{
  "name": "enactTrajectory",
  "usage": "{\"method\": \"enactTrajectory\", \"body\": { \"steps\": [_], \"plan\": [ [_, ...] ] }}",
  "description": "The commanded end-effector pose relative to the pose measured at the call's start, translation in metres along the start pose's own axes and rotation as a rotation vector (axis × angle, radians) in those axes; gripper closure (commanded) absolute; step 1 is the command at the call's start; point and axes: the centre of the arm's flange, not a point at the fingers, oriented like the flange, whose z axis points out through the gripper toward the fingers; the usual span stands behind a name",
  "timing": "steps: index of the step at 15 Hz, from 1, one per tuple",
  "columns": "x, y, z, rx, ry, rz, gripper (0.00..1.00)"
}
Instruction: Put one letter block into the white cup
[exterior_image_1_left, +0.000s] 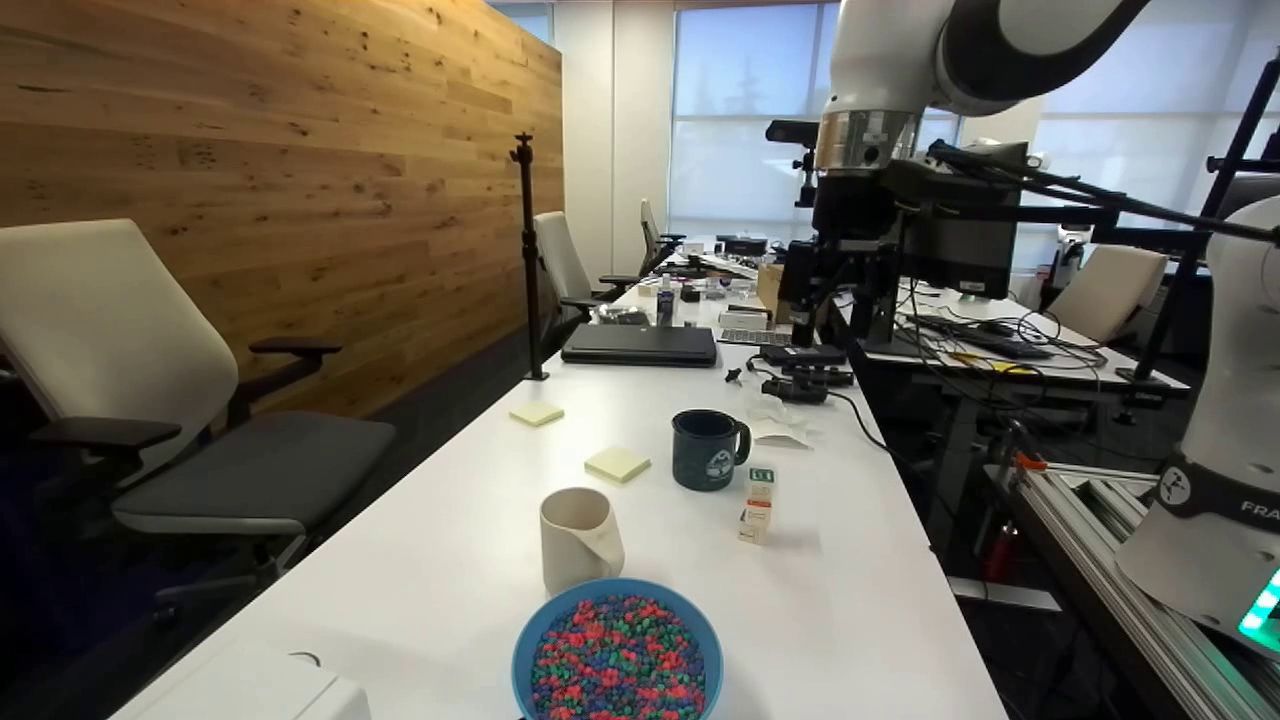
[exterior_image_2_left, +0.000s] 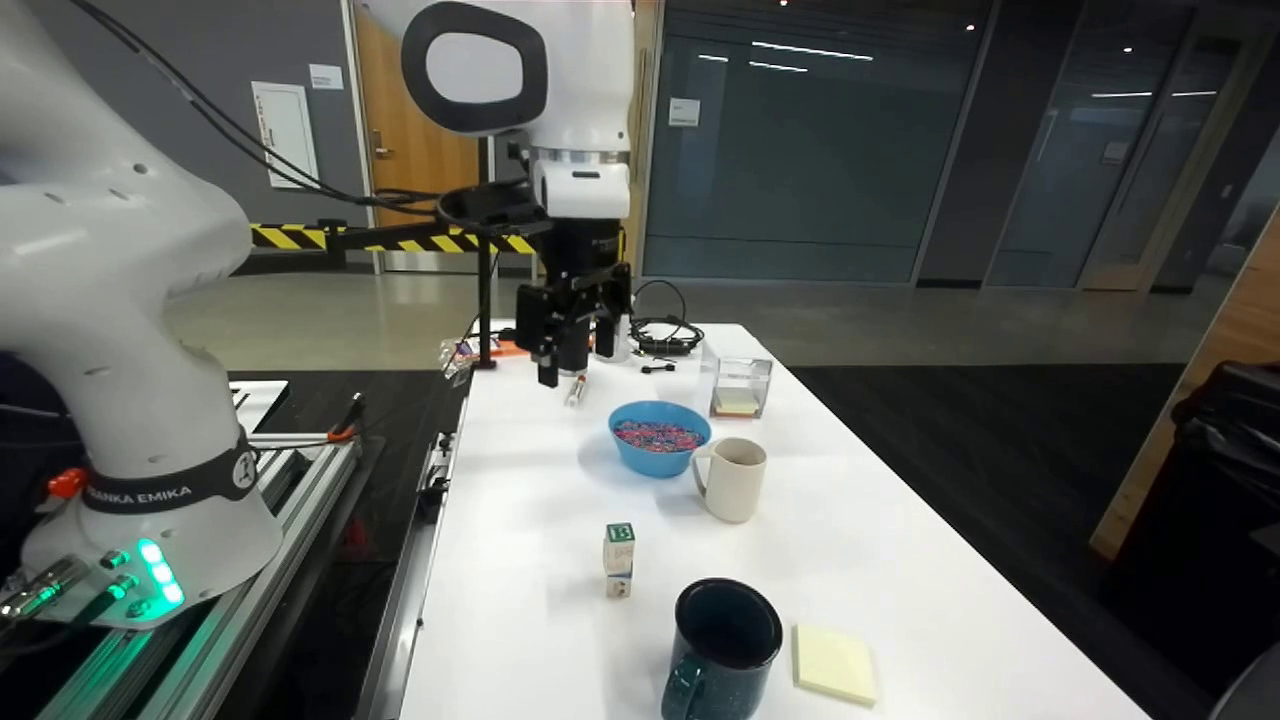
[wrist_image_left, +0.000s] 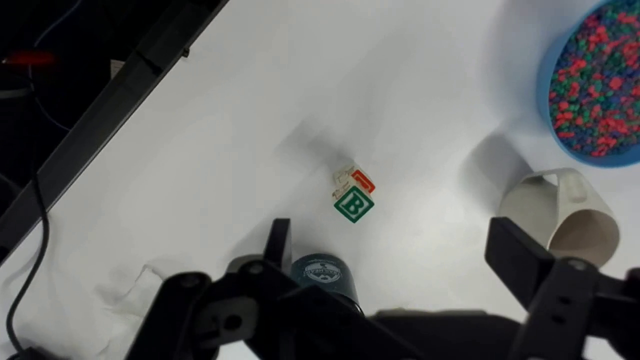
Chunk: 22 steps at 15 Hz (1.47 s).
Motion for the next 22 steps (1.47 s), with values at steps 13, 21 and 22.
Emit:
{"method": "enactTrajectory", "body": {
  "steps": [13, 21, 22],
  "plan": [
    [0.034, 0.026, 0.09, -0.103, 0.031, -0.4, 0.0],
    [0.053, 0.034, 0.124, -0.069, 0.019, -0.341, 0.0],
    [0.054, 0.035, 0.126, -0.066, 0.017, -0.338, 0.0]
  ]
}}
